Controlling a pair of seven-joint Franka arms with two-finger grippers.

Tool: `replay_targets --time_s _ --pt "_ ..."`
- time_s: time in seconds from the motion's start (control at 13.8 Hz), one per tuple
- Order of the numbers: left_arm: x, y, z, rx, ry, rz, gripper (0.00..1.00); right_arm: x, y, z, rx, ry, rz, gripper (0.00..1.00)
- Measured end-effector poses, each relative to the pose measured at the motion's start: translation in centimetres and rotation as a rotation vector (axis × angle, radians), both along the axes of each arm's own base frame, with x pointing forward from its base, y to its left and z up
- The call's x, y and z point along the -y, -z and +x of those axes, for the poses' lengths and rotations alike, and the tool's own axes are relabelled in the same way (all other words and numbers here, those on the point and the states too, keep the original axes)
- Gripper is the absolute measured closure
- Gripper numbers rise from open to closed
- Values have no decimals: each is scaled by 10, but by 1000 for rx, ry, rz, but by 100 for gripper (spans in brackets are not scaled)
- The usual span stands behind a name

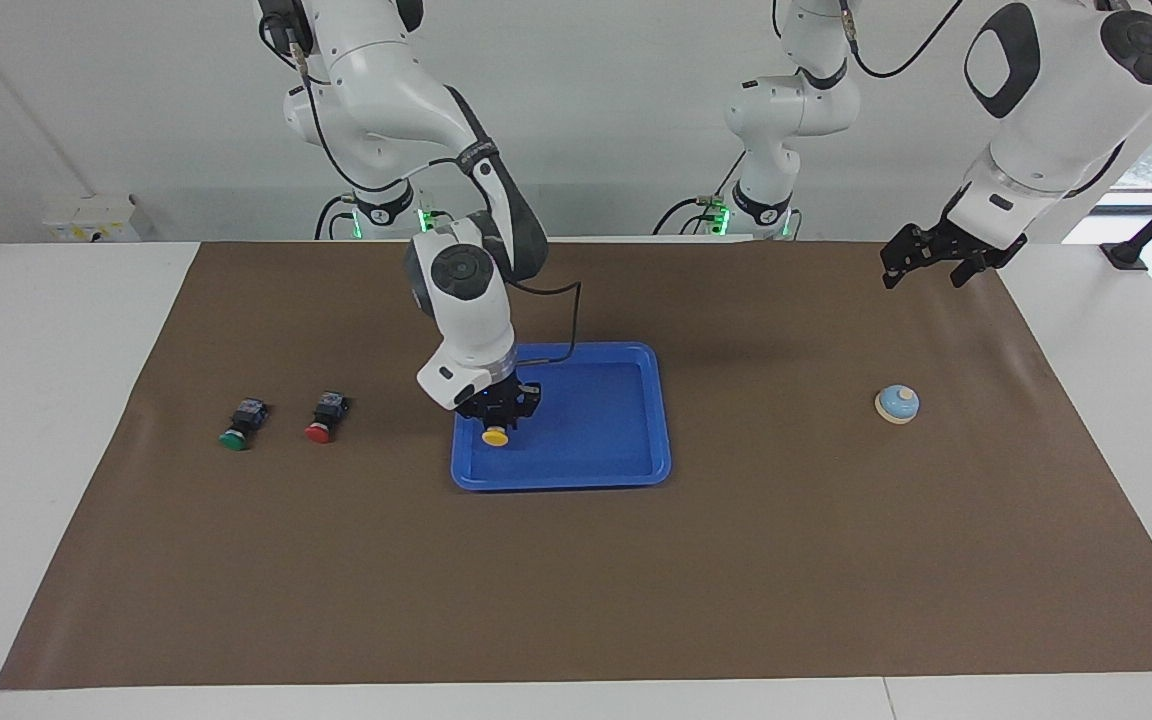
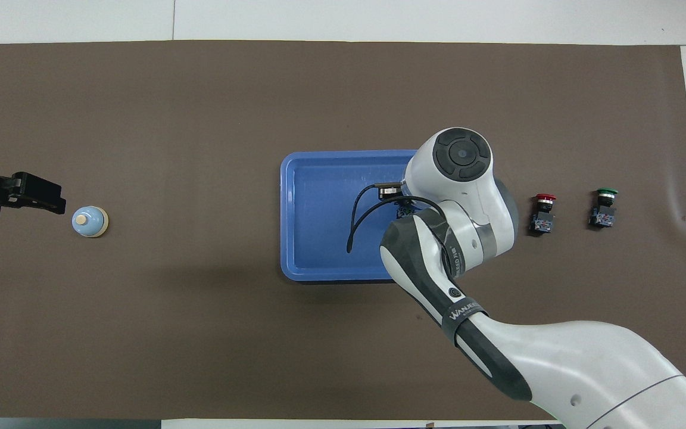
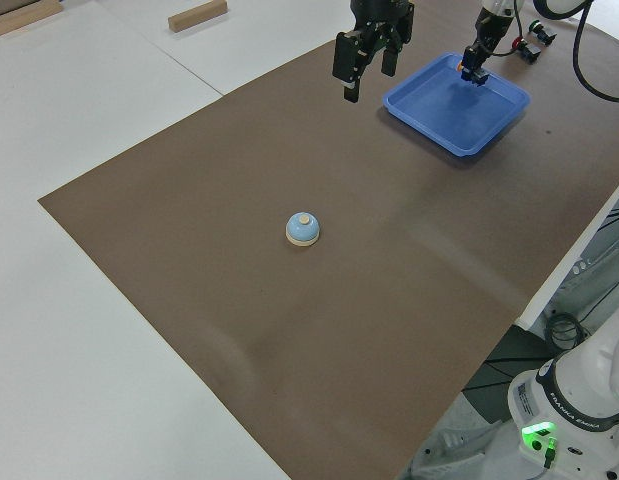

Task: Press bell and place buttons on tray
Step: 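Carry the yellow button into the blue tray and release it, then move the right gripper to the red button and grasp it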

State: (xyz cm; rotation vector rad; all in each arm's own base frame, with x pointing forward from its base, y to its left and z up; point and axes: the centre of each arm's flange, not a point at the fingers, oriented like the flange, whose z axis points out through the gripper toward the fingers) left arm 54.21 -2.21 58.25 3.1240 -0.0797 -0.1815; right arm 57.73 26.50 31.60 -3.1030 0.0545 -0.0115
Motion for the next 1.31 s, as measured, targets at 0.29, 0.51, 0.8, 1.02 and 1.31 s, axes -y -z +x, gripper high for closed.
replay_targets --time_s 0.29,0.51,0.8,1.02,1.31 --pt "0 0 0 0 0 0 0 0 12 -7 -3 15 -2 59" --pt "0 0 0 0 0 0 0 0 9 -7 -1 92 1 33" --pt "0 0 0 0 0 0 0 19 -27 3 -17 145 -9 0" --pt "0 0 0 0 0 0 0 74 -77 22 -23 172 -11 0" --pt "0 0 0 0 0 0 0 177 -76 35 -60 132 -20 0"
